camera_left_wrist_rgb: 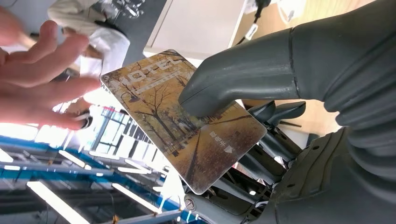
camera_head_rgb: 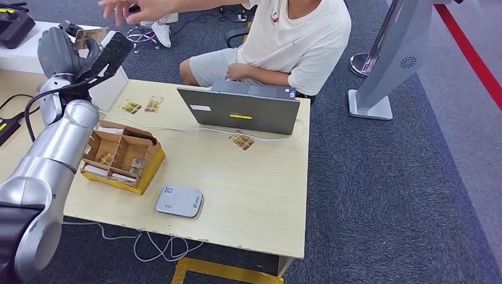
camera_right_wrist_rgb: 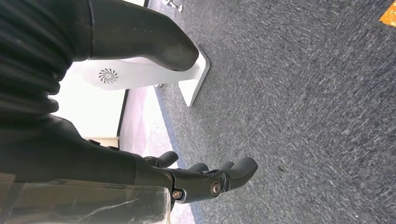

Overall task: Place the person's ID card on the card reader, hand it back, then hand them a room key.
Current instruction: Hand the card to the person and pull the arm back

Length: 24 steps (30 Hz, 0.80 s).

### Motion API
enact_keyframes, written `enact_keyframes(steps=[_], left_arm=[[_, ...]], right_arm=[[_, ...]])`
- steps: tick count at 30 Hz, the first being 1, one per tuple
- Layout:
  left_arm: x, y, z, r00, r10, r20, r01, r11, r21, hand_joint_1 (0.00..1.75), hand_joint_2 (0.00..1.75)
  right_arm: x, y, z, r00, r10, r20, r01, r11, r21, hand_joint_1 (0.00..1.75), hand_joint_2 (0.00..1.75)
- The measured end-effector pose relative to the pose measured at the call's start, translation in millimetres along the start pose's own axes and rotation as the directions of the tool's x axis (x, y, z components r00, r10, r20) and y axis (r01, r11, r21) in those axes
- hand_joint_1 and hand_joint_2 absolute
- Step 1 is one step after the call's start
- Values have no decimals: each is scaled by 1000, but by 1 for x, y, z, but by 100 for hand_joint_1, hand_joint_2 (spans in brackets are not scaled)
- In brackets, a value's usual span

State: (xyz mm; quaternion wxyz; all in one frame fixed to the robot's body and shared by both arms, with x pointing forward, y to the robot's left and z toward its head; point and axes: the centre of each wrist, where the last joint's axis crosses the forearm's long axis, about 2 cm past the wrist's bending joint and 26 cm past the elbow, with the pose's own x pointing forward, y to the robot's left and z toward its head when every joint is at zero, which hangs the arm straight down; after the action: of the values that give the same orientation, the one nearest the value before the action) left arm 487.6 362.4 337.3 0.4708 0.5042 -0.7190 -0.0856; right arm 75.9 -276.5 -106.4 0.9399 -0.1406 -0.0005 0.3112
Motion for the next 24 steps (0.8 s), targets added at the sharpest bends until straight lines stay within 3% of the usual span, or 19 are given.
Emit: enact_keyframes(steps=[11,24], left_arm=[[9,-26,15,999,32,-14,-33,995,-94,175,175],[20,-33,16,997,70,18,-67,990,-124,175,175]], right_arm=[[1,0,0,1000,10,5,-9,1000,-3,0,175],[2,-1,0,1000,13,10,-13,1000,-5,0,175]])
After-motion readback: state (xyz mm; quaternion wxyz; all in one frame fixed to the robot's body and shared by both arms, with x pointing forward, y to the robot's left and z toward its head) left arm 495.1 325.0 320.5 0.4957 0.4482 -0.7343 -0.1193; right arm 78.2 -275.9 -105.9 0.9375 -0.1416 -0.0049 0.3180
